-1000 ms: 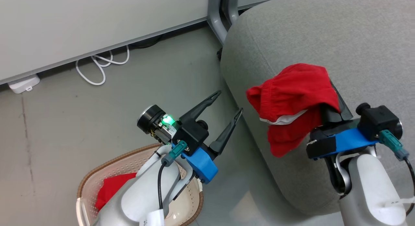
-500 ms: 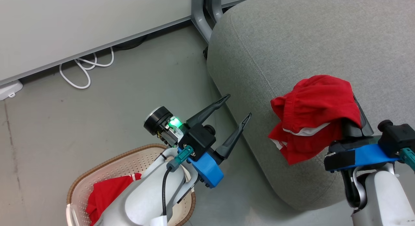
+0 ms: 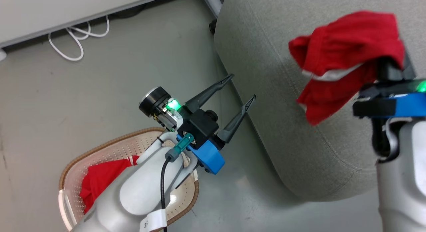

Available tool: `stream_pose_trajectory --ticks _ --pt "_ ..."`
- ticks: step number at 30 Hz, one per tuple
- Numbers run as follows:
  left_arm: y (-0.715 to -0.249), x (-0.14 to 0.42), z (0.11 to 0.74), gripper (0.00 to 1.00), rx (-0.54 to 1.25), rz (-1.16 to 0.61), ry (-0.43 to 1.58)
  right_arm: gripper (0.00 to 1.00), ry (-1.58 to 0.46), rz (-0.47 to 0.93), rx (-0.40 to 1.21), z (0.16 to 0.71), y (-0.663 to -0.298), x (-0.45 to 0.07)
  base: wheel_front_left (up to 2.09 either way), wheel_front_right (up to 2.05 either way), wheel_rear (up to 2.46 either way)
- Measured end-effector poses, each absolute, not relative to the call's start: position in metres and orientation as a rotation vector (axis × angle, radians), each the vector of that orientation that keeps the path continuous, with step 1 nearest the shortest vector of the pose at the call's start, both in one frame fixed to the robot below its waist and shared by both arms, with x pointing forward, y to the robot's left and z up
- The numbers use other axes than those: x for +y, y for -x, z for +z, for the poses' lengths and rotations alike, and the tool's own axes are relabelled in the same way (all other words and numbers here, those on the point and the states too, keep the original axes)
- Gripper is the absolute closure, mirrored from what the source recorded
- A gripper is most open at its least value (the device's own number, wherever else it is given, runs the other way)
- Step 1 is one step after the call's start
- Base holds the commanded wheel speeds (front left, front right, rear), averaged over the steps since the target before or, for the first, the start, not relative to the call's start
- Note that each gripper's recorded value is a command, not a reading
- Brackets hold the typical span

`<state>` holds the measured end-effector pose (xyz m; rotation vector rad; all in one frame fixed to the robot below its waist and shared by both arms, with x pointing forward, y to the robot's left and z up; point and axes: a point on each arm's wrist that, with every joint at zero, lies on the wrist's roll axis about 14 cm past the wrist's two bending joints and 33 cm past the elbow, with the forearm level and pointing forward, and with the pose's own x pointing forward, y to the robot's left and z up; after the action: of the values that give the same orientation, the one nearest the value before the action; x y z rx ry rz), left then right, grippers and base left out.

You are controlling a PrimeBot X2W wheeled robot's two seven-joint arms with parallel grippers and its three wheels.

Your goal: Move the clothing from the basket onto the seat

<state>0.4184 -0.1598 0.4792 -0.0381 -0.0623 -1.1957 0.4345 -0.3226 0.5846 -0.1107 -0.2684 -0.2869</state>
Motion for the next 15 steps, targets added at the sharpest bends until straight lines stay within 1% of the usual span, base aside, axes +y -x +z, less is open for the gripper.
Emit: stream_pose_trajectory --ticks 6,10,12,15 --pt "-0.447 -0.157 0.451 0.0 -0.048 -1.194 0.031 1.0 0.194 -0.337 -0.386 0.628 -0.48 -0.355 0.0 0.0 0.0" --pt "-0.466 -0.156 0.43 0.0 -0.04 -1.192 0.038 1.0 0.267 -0.406 -0.453 0.653 -0.501 -0.39 0.0 0.0 0.0" --pt "-0.475 -0.153 0.416 0.0 -0.031 -1.187 0.036 1.0 0.311 -0.433 -0.464 0.658 -0.511 -0.405 0.0 0.0 0.0" --pt "-0.486 -0.148 0.392 0.0 -0.006 -1.177 0.039 1.0 0.359 -0.47 -0.433 0.648 -0.526 -0.427 0.0 0.0 0.0"
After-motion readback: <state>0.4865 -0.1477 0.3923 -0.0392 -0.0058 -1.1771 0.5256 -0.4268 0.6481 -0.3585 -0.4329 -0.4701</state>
